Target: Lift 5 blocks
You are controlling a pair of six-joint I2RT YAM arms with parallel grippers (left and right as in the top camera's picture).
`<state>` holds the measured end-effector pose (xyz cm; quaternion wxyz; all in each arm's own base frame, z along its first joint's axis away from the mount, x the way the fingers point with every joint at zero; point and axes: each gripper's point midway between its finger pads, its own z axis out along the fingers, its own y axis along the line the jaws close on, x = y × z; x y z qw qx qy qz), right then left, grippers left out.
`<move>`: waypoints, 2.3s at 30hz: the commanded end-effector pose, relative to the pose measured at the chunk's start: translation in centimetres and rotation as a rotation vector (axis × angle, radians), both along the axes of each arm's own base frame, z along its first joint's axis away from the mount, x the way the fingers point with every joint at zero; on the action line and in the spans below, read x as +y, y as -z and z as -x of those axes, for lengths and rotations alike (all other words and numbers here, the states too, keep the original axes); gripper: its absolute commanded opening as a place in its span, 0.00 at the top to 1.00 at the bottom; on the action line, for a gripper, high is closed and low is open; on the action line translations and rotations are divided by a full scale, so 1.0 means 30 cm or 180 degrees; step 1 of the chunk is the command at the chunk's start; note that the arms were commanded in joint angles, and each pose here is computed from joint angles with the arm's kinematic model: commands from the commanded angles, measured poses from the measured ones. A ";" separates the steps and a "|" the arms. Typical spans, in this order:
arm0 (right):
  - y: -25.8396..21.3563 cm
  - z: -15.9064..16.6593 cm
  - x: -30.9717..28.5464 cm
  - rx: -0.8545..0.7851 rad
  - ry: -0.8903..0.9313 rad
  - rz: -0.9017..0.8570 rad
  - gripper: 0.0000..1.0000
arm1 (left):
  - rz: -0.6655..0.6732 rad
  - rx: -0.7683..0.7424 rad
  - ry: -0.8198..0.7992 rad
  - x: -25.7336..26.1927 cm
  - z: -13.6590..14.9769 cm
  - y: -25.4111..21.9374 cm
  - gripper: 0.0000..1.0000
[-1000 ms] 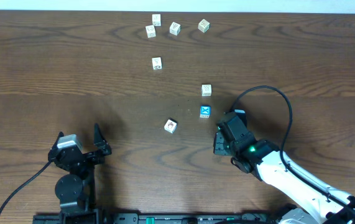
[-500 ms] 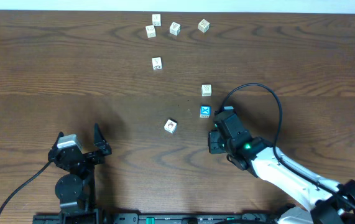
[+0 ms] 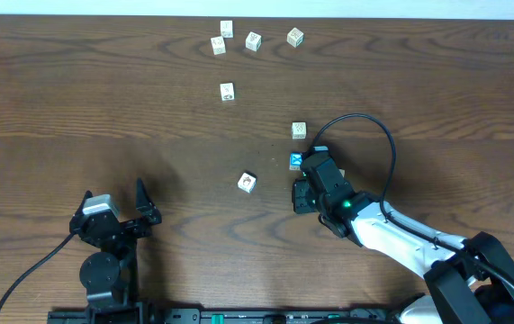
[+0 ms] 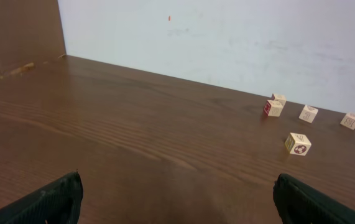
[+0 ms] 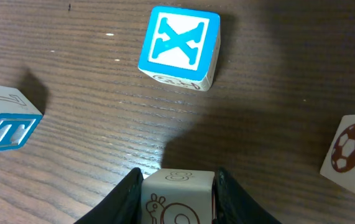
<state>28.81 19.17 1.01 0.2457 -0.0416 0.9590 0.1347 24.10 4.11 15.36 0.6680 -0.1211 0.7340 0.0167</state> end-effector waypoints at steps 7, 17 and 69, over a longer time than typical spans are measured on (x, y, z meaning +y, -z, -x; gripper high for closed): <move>0.076 0.057 -0.019 0.0194 -0.0069 0.0139 0.55 | 0.0019 0.0159 -0.0066 0.012 0.005 0.059 0.02; 0.043 0.030 0.006 0.0063 -0.0099 0.0039 0.39 | 0.0019 0.0159 -0.0066 0.012 0.005 0.059 0.02; -0.069 -0.132 -0.268 0.0143 0.1114 0.0350 0.51 | 0.0019 0.0159 -0.0066 0.012 0.005 0.059 0.02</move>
